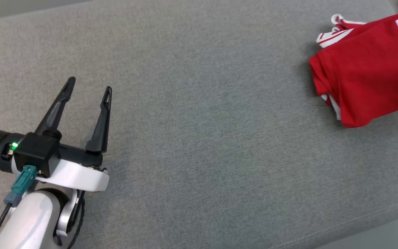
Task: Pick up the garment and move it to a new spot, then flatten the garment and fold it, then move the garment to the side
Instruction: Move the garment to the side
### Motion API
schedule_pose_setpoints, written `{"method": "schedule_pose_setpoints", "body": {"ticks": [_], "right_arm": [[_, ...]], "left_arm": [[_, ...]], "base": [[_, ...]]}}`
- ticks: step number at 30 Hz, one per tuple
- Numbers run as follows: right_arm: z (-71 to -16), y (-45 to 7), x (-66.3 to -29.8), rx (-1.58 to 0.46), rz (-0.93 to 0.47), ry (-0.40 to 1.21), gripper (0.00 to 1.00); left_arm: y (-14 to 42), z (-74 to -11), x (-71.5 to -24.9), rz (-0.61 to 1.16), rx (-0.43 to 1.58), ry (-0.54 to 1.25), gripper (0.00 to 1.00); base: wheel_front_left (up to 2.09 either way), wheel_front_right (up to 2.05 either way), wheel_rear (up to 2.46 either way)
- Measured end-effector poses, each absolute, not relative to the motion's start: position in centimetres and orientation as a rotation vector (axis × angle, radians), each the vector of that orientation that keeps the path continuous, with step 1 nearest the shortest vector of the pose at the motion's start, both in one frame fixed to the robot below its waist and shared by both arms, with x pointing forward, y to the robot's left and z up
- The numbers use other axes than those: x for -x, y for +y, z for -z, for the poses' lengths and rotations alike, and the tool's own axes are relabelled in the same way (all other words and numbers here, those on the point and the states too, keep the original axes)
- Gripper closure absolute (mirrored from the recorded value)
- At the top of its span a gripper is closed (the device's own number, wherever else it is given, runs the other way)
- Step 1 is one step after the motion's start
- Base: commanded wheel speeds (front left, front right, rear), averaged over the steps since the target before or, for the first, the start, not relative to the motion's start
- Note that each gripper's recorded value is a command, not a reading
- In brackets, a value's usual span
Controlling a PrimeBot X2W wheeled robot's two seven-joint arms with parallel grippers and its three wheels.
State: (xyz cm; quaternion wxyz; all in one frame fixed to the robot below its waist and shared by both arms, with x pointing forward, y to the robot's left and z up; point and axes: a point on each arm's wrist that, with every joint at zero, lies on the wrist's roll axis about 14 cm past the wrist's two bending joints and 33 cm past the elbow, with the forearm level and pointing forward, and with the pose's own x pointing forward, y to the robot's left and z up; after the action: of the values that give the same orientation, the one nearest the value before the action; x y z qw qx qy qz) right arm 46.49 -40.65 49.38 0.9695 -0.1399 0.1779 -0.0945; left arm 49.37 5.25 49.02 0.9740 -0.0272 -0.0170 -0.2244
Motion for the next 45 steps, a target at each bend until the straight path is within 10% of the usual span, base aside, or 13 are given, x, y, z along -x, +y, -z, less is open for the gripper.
{"method": "schedule_pose_setpoints", "body": {"ticks": [7,10,28,45], "right_arm": [[-45.7,-42.5,-47.5,0.233,0.266,0.455,1.00],[-43.8,-43.7,-47.1,0.194,0.323,0.488,0.00],[-44.3,-41.0,-43.9,0.098,0.323,0.329,0.00],[-49.9,-26.8,-41.5,-0.028,0.060,0.002,0.00]], "left_arm": [[6.4,-47.1,-50.7,0.433,0.026,0.002,0.00],[6.6,-46.3,-51.2,0.432,0.019,0.015,0.00],[6.7,-47.6,-49.5,0.395,0.050,0.010,0.00],[12.1,-49.4,-43.1,0.195,0.106,0.023,0.00]], "base": [[0.00,0.00,0.00],[0.00,0.00,0.00],[0.00,0.00,0.00],[0.00,0.00,0.00]]}}
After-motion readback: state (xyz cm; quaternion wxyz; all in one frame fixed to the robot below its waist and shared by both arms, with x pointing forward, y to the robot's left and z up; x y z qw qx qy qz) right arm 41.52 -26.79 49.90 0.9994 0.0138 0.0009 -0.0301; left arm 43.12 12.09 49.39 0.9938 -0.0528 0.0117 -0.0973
